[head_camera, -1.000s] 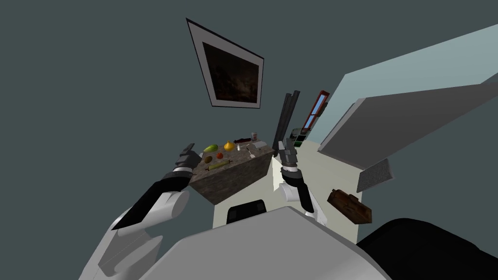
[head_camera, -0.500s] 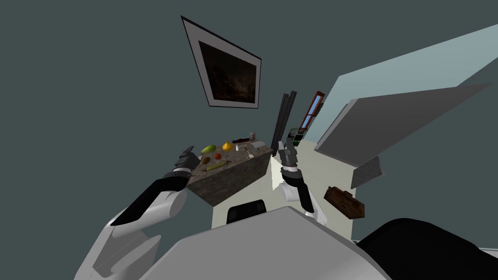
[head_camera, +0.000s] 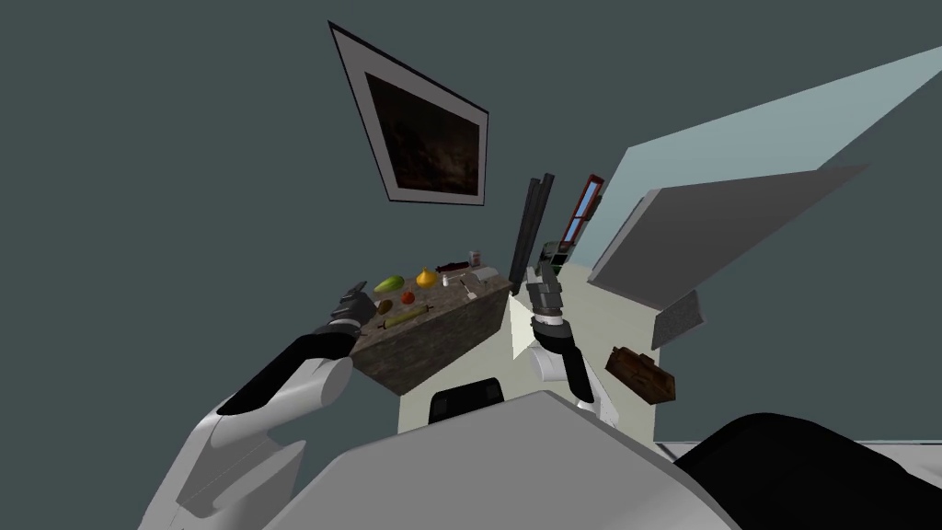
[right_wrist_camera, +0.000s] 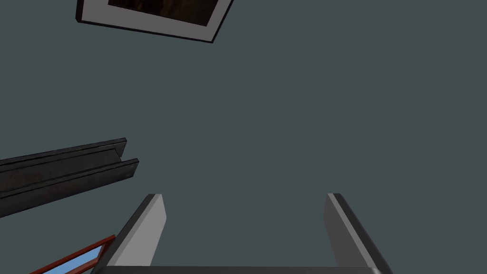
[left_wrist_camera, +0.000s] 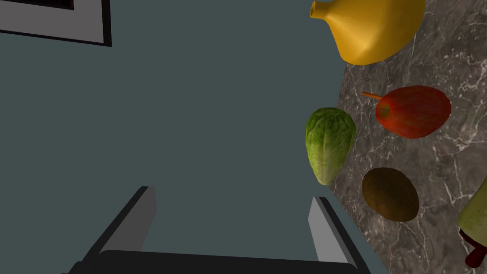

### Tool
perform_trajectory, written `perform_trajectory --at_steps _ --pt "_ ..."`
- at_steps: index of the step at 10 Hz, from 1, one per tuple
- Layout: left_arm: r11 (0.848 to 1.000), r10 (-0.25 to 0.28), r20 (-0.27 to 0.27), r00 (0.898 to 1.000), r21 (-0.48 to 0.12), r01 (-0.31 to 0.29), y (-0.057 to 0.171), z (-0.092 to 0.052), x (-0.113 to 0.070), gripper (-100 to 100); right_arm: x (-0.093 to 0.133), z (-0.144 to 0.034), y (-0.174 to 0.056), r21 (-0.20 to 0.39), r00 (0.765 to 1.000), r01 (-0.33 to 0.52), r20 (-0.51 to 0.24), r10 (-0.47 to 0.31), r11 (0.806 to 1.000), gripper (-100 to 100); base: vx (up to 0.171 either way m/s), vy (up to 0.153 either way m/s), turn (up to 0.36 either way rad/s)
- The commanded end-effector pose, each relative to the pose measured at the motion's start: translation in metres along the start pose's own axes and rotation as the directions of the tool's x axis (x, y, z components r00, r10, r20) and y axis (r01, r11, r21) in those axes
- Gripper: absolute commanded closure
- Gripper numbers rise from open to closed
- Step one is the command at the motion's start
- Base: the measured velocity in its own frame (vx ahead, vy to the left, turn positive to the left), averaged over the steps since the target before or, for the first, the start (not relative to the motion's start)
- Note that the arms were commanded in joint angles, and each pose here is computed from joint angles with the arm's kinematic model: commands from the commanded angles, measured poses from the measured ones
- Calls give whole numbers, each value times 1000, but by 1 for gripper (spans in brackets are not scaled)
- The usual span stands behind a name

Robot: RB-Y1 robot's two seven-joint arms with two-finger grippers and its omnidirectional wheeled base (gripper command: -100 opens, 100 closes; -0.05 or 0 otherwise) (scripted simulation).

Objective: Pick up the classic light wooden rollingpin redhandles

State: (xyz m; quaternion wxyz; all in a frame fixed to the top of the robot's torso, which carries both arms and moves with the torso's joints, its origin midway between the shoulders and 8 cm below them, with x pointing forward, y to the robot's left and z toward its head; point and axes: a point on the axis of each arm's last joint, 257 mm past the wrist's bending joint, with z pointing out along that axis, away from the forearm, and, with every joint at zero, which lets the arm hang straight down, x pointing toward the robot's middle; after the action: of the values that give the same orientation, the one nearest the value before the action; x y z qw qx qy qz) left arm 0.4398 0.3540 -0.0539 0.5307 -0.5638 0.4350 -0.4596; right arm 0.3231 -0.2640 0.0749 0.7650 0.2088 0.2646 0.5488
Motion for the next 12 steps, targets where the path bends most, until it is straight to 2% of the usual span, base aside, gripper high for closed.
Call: perform_trajectory --at_steps 1,3,6,8,9,12 --pt "999 -8 31 999 -50 9 13 1 -12 -100 0 0 0 0 1000 0 0 0 1000 0 14 -12 -130" --pt "996 -7 39 999 -91 11 24 0 -14 -100 0 0 0 0 1000 0 0 0 1000 0 13 -3 -26" --pt "982 -14 97 995 -187 32 51 -2 -34 -100 0 0 0 0 1000 0 0 0 1000 0 22 -4 -117" --pt "974 -12 104 994 -222 35 60 -4 -36 -100 0 0 0 0 1000 0 0 0 1000 0 20 1 -23" --pt "964 -13 132 991 -263 47 72 -7 -46 -100 0 0 0 0 1000 0 0 0 1000 0 18 -2 -138" --pt "936 -8 169 986 -345 67 96 -14 -57 -100 0 0 0 0 1000 0 0 0 1000 0 32 2 -102"
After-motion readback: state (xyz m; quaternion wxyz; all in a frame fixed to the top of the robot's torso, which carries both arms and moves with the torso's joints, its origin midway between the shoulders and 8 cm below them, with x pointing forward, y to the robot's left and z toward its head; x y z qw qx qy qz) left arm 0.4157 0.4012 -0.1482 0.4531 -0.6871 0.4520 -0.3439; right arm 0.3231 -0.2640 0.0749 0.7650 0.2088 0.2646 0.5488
